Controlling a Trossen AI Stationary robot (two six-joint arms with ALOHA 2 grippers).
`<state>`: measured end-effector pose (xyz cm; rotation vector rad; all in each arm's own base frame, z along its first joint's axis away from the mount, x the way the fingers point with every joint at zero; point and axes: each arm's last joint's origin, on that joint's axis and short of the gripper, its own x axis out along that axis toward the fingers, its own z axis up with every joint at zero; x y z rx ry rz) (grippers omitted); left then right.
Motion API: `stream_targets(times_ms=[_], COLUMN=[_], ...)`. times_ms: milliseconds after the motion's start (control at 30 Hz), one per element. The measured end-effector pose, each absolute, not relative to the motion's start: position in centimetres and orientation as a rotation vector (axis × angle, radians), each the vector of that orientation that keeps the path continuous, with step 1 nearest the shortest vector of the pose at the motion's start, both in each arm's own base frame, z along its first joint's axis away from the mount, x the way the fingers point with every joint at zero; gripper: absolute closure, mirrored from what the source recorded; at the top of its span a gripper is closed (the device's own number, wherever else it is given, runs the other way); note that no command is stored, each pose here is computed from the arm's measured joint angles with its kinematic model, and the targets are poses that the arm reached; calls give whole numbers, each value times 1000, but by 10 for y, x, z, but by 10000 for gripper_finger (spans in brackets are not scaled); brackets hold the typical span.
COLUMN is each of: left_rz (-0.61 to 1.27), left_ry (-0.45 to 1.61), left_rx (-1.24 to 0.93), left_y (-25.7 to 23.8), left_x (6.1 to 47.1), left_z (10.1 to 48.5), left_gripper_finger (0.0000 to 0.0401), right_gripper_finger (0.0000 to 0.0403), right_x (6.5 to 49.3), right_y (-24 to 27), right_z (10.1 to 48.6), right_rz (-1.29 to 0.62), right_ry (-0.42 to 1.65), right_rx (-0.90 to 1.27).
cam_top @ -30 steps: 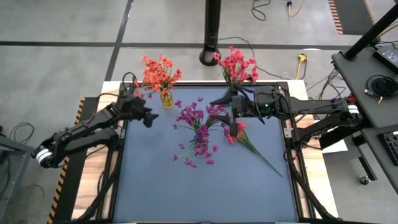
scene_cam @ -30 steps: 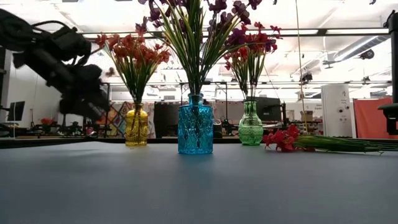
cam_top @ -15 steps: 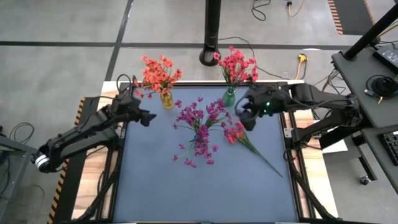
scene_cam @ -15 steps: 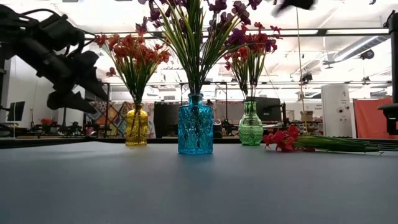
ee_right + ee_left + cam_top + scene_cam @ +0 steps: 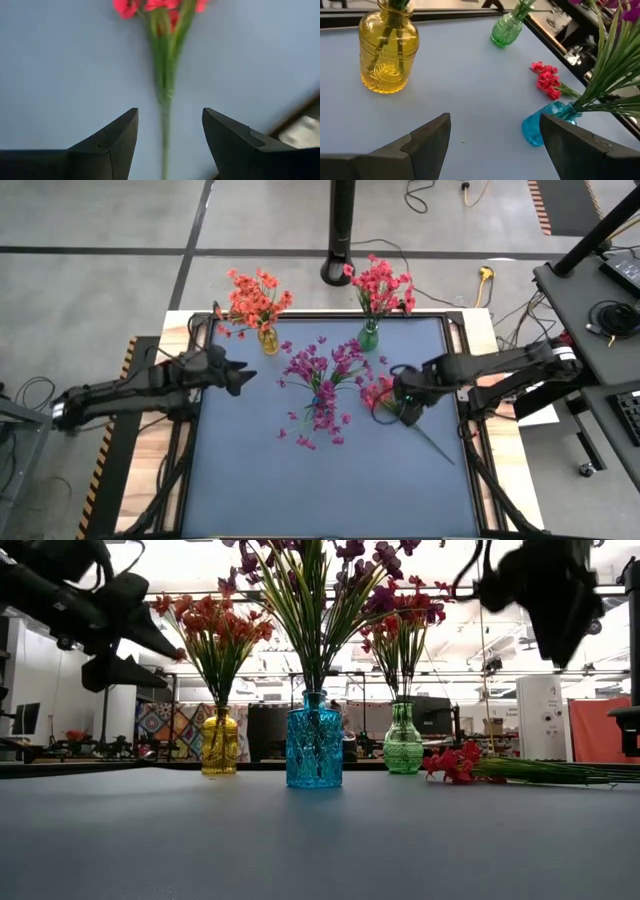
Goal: Sort flowers into vase by color
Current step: Put the red flower into the green vase
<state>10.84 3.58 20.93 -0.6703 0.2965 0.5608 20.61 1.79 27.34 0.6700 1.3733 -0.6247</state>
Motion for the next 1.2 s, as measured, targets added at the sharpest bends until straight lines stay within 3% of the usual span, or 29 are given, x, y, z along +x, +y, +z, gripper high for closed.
stream_targets(times_ms=[167, 467, 633, 967, 1200], left_rz=[608, 547, 537, 593, 617], left_ry=[267, 199, 212, 249, 270], left_rx=[-656, -597, -565, -510, -496], left_y=[19, -7, -13, -15, -17], left_x=[113, 123, 128, 138, 144], left_z=[209, 213, 210, 202, 197], left_gripper_finger=[114, 114, 114, 114, 114], right_gripper_finger=[178, 123, 120, 169, 246], right_x=[208, 203, 204, 215, 223], right_y=[30, 33, 32, 33, 35], right_z=[236, 192, 173, 145, 138], right_rz=[-580, -616, -630, -624, -640], right_ry=[1357, 1289, 1253, 1313, 1342], right_rx=[687, 660, 632, 561, 549])
